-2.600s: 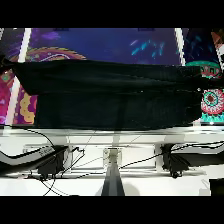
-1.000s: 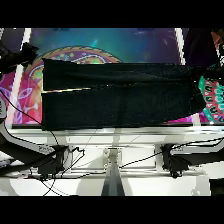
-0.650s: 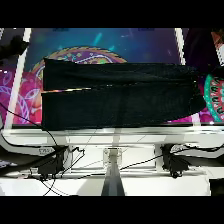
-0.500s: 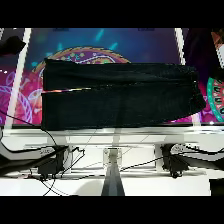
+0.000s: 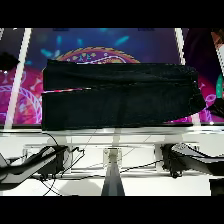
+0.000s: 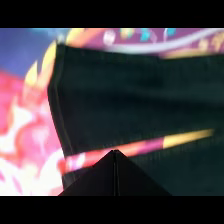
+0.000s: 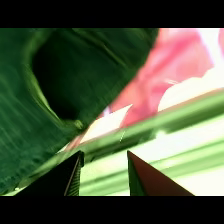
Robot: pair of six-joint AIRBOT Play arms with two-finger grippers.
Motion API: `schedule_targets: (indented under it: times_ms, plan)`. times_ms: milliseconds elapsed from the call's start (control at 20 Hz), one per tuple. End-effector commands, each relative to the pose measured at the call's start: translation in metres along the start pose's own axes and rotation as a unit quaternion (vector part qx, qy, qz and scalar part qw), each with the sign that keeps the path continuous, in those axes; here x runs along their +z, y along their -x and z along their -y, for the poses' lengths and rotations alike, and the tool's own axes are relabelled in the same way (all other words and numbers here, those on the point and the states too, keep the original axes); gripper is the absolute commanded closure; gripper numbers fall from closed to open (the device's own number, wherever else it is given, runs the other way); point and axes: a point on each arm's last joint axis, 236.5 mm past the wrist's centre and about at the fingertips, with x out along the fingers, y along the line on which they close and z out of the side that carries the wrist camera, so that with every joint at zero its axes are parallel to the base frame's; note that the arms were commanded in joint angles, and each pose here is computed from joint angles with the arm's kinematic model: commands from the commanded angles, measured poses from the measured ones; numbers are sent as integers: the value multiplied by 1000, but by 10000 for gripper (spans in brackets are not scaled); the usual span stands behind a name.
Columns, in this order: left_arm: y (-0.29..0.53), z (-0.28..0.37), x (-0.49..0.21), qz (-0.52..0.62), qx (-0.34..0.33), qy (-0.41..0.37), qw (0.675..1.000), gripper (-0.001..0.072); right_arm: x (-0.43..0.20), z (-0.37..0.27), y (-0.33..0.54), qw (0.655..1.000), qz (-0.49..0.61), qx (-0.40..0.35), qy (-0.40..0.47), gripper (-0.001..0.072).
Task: Fold the clothes and pants, and hang the long-sleeved shirts on hangers.
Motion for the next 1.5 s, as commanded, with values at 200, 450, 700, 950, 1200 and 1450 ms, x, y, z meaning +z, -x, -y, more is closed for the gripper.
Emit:
schedule_targets:
  times_ms: [200, 450, 700, 950, 1200, 1450]
  plan:
    - [-41, 5, -76, -64, -11, 51, 997, 677, 2, 0, -30, 988, 81, 77, -108, 93]
    - [-44, 3, -79, -65, -3, 127, 990, 114, 16, 12, -50, 975, 113, 75, -178, 93]
    - [-44, -4, -90, -83, 21, 200, 976, 132, 21, 18, -67, 968, 106, 83, -213, 131]
    - [-26, -35, -149, -192, 115, 210, 952, 293, 31, -13, -88, 958, 90, 180, -206, 164]
    - [5, -77, -188, -245, 210, 245, 914, 347, 55, -6, -84, 952, 143, 179, -203, 517]
    - [6, -69, -246, -307, 180, 318, 879, 213, 56, -16, -88, 957, 137, 178, -186, 686]
